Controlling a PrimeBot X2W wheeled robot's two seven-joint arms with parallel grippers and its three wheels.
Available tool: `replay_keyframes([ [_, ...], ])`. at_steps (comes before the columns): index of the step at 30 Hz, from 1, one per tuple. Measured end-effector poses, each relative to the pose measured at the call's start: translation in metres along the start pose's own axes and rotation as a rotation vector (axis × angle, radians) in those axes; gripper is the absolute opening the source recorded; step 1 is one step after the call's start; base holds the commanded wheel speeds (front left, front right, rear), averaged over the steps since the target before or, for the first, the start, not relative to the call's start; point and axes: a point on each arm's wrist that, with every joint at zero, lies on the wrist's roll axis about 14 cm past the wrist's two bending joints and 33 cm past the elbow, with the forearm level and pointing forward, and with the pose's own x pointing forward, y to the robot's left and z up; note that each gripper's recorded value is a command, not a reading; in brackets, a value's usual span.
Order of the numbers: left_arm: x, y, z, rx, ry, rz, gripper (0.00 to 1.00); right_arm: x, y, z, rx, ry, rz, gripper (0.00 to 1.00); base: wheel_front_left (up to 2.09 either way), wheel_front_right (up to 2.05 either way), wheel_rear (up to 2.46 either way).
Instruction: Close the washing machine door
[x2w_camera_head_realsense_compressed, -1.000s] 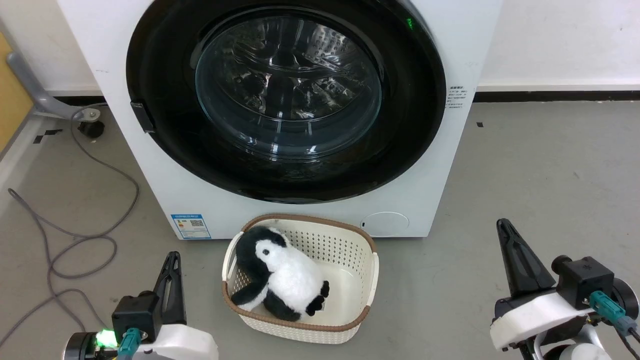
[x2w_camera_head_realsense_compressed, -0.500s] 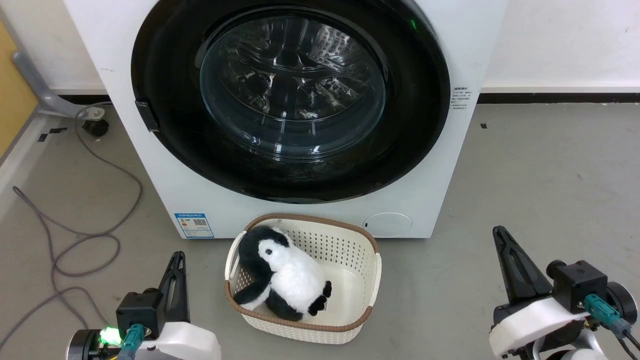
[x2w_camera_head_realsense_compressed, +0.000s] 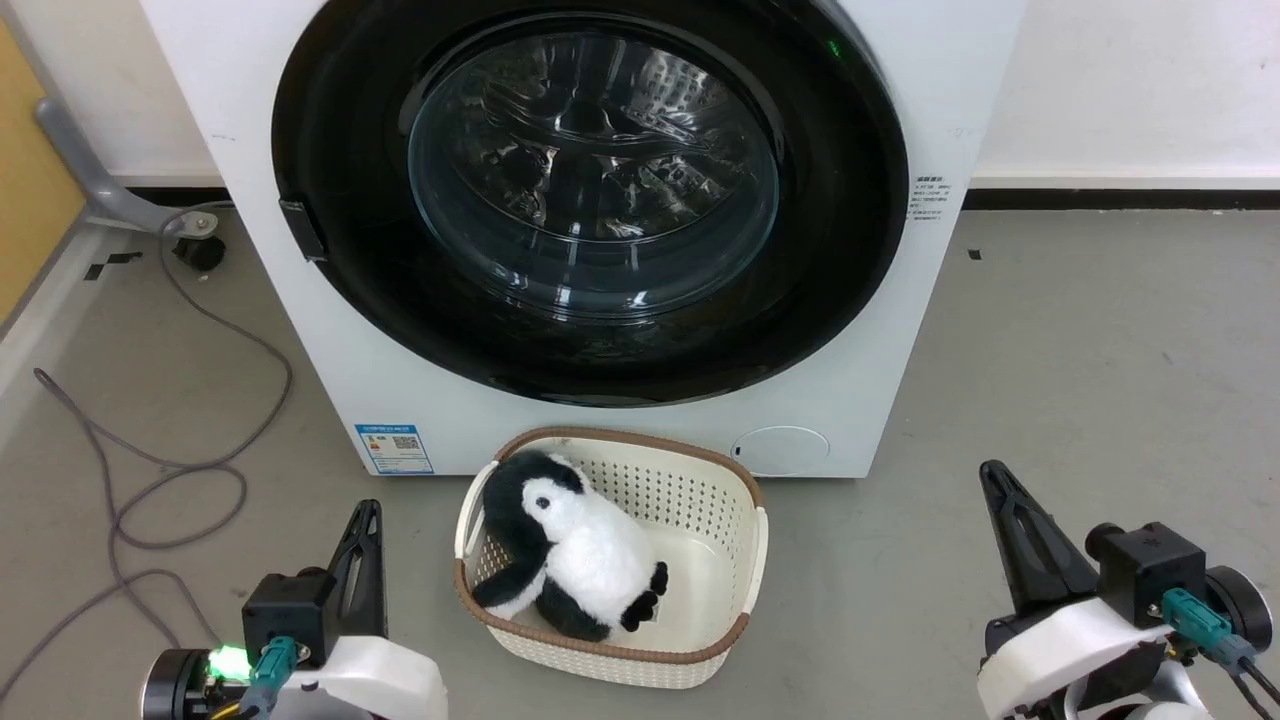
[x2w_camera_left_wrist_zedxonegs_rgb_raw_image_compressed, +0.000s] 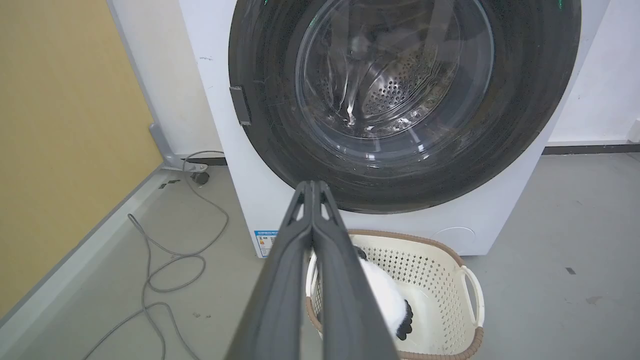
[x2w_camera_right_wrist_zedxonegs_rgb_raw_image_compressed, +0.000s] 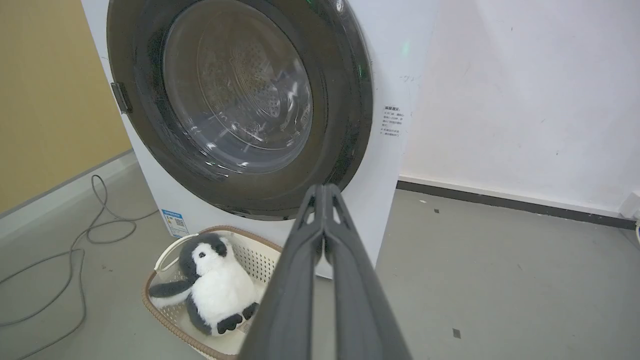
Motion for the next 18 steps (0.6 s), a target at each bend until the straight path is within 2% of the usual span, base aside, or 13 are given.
replay_keyframes([
  [18,-0.0006,-0.0003,-0.0020,-0.005,0.025,-0.010,0.00,-0.0012,0.0045,-0.0058,-0.010,0.038,0.013,0.00,0.00,0.00,0.00],
])
